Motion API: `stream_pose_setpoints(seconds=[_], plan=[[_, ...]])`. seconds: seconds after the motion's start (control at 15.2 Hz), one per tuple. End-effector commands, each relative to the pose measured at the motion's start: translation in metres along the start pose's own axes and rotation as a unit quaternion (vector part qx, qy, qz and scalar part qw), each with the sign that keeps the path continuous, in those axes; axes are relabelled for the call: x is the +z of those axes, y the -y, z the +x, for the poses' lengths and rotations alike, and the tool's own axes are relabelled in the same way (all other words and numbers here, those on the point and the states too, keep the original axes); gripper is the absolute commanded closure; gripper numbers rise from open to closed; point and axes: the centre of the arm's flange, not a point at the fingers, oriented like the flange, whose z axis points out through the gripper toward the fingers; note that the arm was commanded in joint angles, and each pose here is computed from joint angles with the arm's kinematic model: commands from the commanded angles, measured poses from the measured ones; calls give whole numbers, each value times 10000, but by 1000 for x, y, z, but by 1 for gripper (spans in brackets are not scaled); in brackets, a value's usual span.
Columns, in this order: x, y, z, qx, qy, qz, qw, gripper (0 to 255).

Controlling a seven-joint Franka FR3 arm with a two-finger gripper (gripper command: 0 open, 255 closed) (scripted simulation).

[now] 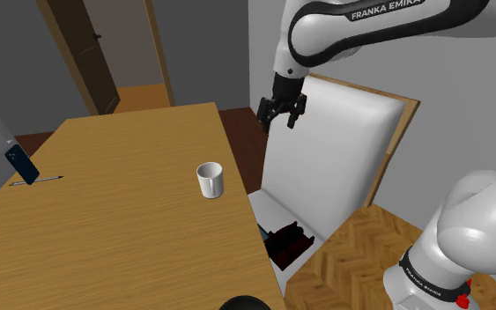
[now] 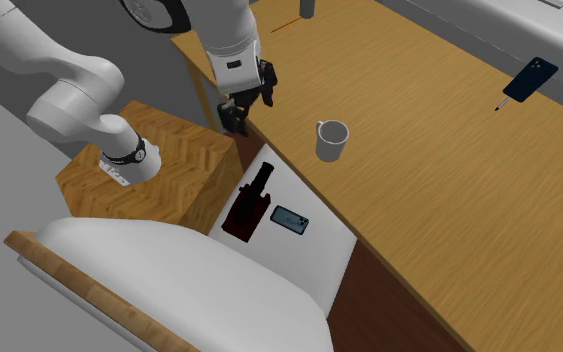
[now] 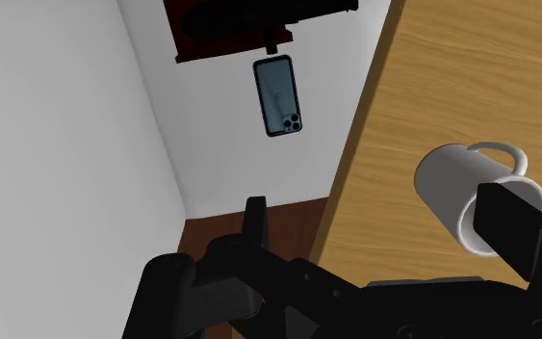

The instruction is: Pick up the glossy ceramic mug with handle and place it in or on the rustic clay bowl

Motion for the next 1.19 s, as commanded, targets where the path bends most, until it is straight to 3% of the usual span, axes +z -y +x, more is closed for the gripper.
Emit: stream_pose_setpoints(seconds=[0.0, 1.12], plan=[[19, 16, 16, -27, 35, -21, 10000, 0], [174, 137, 120, -242, 335, -228, 9989, 0]])
